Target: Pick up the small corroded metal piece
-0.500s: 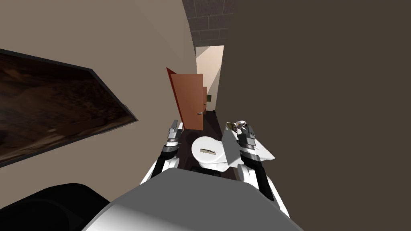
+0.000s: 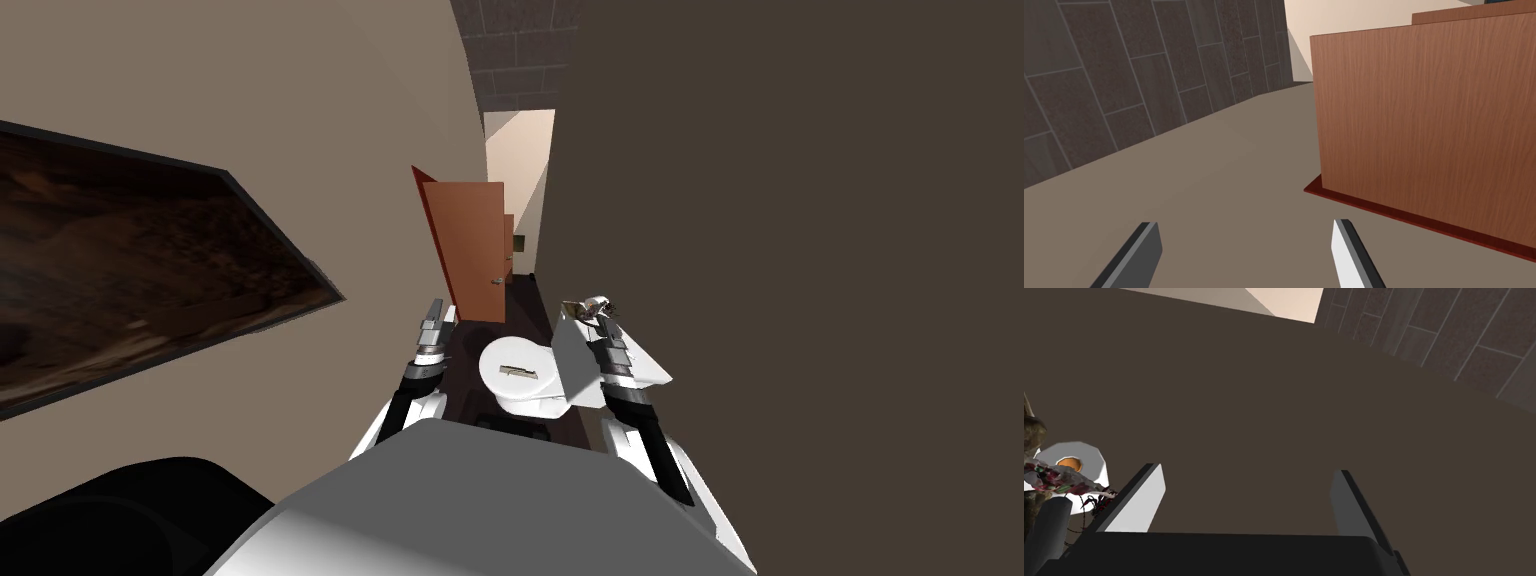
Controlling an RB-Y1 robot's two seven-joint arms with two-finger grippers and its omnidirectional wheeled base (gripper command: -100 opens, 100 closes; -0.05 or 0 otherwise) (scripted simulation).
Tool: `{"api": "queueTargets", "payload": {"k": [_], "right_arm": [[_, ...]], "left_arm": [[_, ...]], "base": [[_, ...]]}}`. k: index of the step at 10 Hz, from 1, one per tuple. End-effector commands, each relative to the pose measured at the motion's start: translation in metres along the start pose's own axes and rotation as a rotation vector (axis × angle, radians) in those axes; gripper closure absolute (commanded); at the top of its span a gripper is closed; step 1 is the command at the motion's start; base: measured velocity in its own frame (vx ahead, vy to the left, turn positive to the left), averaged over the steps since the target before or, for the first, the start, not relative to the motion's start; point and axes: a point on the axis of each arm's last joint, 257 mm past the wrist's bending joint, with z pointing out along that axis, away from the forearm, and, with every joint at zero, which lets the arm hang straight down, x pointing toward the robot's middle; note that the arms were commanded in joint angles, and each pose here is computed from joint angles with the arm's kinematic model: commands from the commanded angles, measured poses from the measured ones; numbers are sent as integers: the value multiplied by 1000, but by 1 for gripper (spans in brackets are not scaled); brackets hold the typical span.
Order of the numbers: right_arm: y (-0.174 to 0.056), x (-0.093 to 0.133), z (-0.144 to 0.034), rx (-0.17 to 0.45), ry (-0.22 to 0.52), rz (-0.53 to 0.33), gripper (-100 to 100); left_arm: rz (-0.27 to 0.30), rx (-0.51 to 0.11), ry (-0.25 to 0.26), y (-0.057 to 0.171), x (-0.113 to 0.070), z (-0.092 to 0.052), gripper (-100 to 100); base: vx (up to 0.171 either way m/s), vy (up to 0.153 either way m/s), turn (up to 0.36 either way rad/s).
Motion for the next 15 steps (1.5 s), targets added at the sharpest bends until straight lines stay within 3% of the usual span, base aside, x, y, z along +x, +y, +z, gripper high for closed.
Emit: {"api": "queueTargets", "payload": {"k": [1, 2, 5, 6, 9, 10, 15], "right_arm": [[-17, 3, -6, 43, 47, -87, -100], [-17, 3, -6, 43, 52, -91, -100], [-55, 0, -23, 134, 148, -277, -100], [-55, 0, -23, 133, 159, -284, -100], [-97, -11, -46, 226, 267, -488, -100], [-97, -11, -46, 225, 280, -498, -100], [-151, -42, -86, 346, 445, -775, -100]], "left_arm": [[0, 0, 0, 0, 0, 0, 0], [0, 0, 0, 0, 0, 0, 0], [0, 0, 0, 0, 0, 0, 0], [0, 0, 0, 0, 0, 0, 0], [0, 0, 0, 0, 0, 0, 0], [0, 0, 0, 0, 0, 0, 0], [0, 0, 0, 0, 0, 0, 0]], "base": [[-112, 44, -50], [-78, 19, -22], [-97, 36, -65], [-97, 28, -21], [-119, 21, -71], [-106, 21, -20], [-96, 39, -45]]}}
